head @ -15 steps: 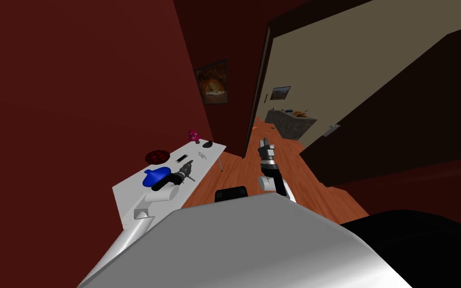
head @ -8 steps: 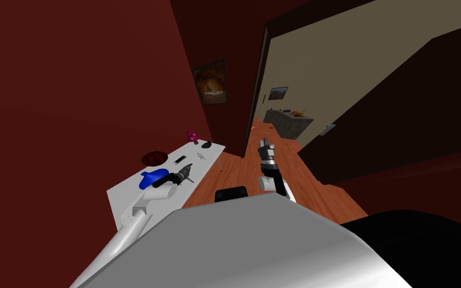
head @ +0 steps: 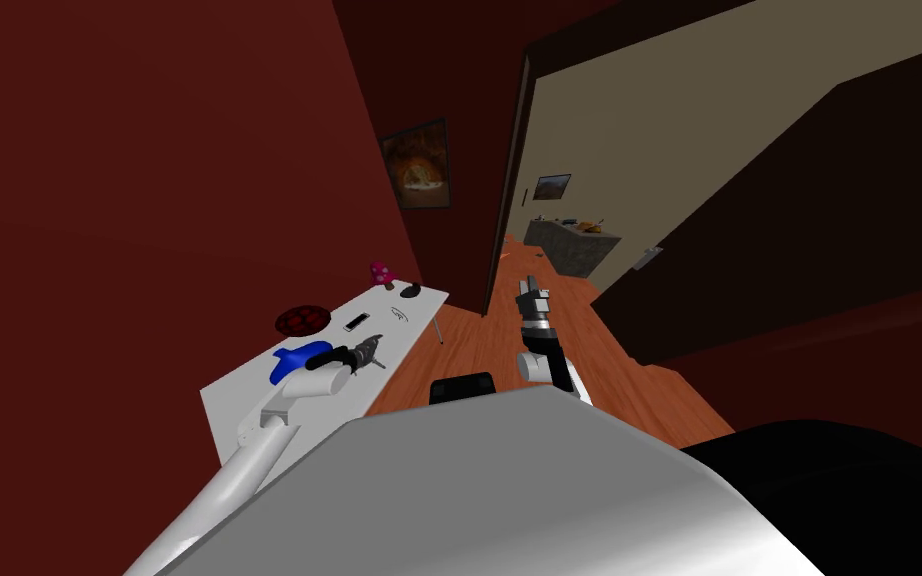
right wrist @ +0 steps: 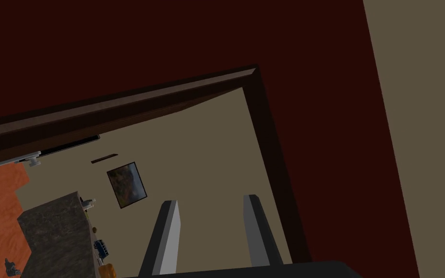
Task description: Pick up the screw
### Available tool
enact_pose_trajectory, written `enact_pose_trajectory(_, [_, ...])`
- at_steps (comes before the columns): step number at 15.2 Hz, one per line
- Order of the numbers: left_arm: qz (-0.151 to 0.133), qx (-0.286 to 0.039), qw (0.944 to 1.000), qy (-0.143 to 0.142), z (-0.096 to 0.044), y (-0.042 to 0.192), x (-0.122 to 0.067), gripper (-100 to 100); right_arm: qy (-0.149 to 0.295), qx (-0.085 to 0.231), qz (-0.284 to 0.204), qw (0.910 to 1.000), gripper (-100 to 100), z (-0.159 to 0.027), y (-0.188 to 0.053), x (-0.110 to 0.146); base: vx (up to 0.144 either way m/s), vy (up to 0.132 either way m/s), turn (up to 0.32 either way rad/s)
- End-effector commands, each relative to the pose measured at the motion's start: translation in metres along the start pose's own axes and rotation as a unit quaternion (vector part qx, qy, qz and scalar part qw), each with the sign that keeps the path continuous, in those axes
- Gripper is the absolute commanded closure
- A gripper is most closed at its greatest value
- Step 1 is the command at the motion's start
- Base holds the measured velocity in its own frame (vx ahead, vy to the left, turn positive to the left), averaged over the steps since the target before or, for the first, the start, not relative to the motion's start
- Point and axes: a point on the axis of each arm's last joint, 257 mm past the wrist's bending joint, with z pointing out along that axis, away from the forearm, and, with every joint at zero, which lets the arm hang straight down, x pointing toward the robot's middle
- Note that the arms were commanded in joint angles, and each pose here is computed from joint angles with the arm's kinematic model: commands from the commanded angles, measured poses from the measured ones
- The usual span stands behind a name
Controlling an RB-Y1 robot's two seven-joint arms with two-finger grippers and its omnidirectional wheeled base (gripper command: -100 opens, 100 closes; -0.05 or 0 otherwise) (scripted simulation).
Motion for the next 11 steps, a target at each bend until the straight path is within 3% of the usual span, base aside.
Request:
enact_pose_trajectory(1, [0.002, -0.018, 0.9998, 0.004, 0.001, 0.008, 0.002, -100, 0.000, 0.000, 0.000, 1.0000, 0, 0.000, 0.000, 0.000, 0.009, 0.000, -0.021])
enact_pose_trajectory(5, [0.008, -0.070, 0.9974, 0.014, 0.002, 0.034, -0.004, -100, 0.000, 0.000, 0.000, 1.0000, 0, 0.000, 0.000, 0.000, 0.012, -0.003, -0.043])
enact_pose_trajectory(7, [0.008, -0.079, 0.9967, 0.016, 0.002, 0.038, -0.003, -100, 0.000, 0.000, 0.000, 1.0000, 0, 0.000, 0.000, 0.000, 0.012, -0.002, -0.037])
enact_pose_trajectory(11, [0.013, -0.132, 0.9907, 0.029, -0.001, 0.065, -0.007, -100, 0.000, 0.000, 0.000, 1.0000, 0, 0.000, 0.000, 0.000, 0.017, -0.003, -0.054])
